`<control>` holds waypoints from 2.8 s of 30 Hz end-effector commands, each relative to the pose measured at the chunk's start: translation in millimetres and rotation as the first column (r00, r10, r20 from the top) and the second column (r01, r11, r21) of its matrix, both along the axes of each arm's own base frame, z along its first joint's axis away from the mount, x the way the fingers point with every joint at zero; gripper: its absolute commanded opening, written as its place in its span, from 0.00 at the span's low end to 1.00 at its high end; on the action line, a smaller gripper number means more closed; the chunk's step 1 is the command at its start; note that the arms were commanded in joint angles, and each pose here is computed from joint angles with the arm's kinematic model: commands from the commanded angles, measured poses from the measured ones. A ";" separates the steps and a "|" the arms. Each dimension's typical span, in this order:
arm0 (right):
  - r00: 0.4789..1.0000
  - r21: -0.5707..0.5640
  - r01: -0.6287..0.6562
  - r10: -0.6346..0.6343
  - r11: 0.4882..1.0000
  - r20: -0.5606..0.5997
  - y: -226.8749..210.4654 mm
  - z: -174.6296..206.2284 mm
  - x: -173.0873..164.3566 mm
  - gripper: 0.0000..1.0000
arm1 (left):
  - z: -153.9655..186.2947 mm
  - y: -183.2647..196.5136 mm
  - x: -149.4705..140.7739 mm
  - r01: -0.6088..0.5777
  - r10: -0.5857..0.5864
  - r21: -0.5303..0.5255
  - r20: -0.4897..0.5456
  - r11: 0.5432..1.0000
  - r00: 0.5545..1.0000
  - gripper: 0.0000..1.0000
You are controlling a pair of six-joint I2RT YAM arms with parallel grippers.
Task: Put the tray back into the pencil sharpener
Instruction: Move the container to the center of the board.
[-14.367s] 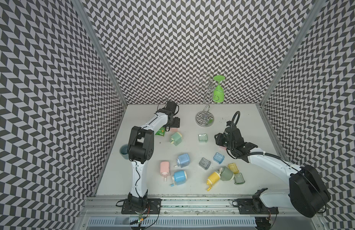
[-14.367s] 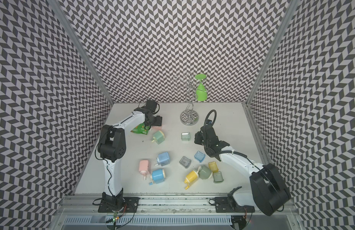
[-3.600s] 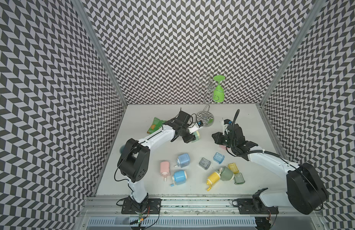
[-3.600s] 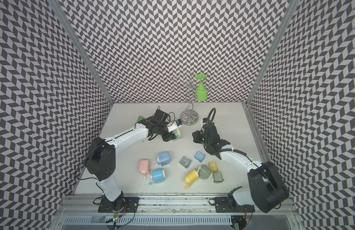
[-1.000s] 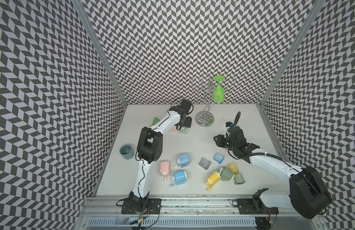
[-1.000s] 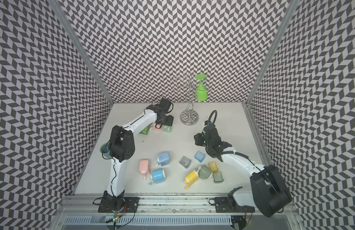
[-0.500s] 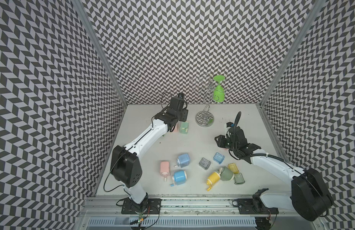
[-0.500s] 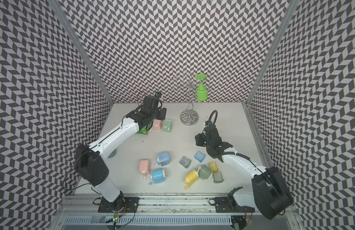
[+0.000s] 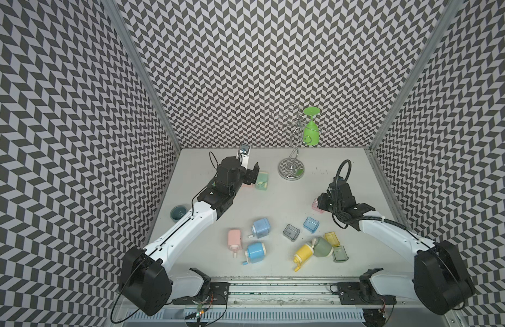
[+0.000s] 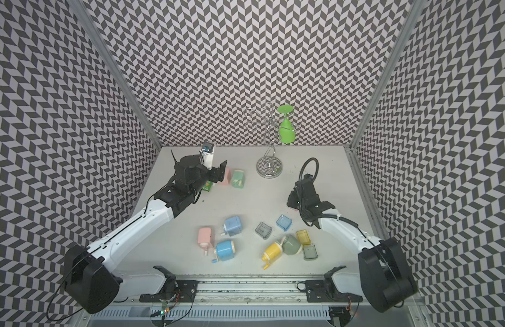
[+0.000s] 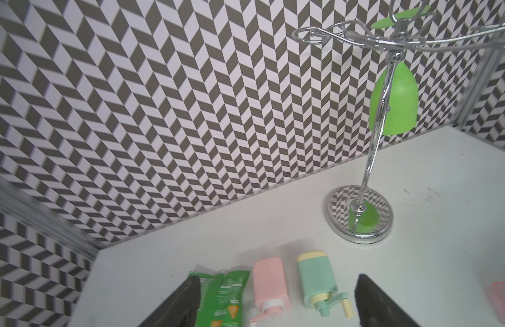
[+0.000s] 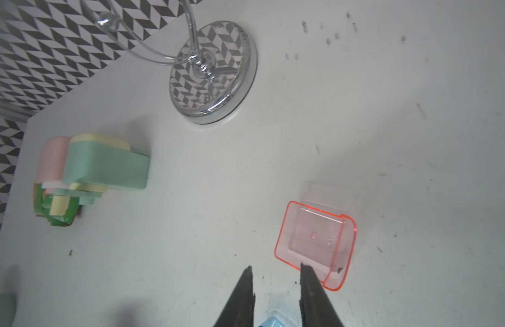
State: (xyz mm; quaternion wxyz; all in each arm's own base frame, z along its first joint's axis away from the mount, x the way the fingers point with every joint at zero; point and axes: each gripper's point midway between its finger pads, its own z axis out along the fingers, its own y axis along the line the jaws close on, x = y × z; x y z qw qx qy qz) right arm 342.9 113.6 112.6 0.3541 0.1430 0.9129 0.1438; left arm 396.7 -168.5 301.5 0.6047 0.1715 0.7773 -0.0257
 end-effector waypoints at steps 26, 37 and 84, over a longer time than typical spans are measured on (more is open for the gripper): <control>0.977 -0.056 0.104 -0.112 0.993 -0.183 -21.6 -65.9 6.6 0.32 | -44.5 49.2 -56.4 -0.207 0.106 -0.333 -0.298 0.920 0.949 1.00; 0.981 -0.060 0.035 -0.045 0.998 -0.190 -11.4 -68.3 17.7 0.13 | -81.8 77.0 -72.0 -0.368 0.175 -0.333 -0.489 0.868 0.854 1.00; 0.965 -0.145 -0.262 0.258 0.954 -0.049 77.2 -13.0 28.8 0.35 | -198.6 57.2 -164.6 -0.477 0.160 -0.110 -0.857 0.872 0.490 0.95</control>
